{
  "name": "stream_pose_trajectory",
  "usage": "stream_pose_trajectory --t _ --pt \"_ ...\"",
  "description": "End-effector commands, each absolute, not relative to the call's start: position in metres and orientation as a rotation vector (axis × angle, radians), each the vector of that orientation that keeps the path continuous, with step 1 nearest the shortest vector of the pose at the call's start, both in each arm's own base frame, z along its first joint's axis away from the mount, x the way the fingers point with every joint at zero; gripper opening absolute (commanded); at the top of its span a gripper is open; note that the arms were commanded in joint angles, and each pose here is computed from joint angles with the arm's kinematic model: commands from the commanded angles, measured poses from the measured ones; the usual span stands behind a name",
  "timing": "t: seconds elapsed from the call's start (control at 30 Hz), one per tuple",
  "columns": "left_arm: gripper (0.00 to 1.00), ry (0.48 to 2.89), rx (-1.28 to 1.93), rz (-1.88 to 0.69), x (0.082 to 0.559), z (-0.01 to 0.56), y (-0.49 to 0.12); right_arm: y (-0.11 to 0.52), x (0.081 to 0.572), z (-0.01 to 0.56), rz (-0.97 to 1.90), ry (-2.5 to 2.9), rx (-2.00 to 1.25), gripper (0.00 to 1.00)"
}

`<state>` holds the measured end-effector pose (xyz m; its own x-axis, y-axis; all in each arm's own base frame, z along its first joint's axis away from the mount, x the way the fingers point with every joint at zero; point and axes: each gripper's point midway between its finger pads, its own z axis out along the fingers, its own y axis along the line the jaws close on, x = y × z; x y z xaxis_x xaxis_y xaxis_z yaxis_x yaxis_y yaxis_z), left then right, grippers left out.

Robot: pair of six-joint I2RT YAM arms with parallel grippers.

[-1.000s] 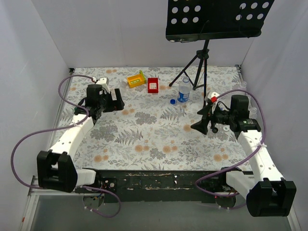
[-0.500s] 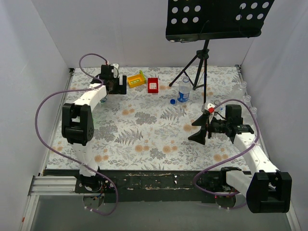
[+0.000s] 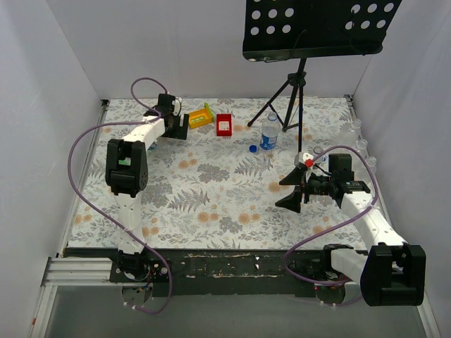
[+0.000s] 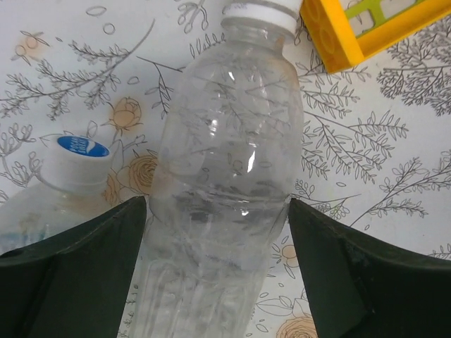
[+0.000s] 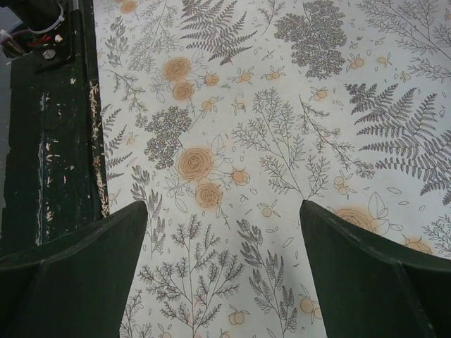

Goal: Unscrew the bottle caps
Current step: Pick up the plastic bottle at the center of the board.

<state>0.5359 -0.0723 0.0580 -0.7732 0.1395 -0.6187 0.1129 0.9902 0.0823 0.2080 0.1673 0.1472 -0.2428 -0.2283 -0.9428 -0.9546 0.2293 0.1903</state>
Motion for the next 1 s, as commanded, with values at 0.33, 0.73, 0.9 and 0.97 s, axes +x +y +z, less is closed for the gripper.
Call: stream_pose_trajectory --t 0.33,0.73,0.9,0.97 --pt "0.62 2.539 0.204 0.054 0.514 0.039 -0.077 0.168 0.208 0.158 1.077 1.6 -1.148 0.96" --pt "0.27 2.524 0.159 -0.018 0.476 0.065 -0.079 0.167 0.207 0.16 1.07 1.587 -1.152 0.96" --pt "0.25 2.475 0.151 -0.075 0.457 0.093 -0.083 0.166 0.207 0.162 1.066 1.578 -1.152 0.96" --pt "0.25 2.452 0.154 -0.101 0.447 0.104 -0.086 0.166 0.207 0.163 1.068 1.578 -1.149 0.96"
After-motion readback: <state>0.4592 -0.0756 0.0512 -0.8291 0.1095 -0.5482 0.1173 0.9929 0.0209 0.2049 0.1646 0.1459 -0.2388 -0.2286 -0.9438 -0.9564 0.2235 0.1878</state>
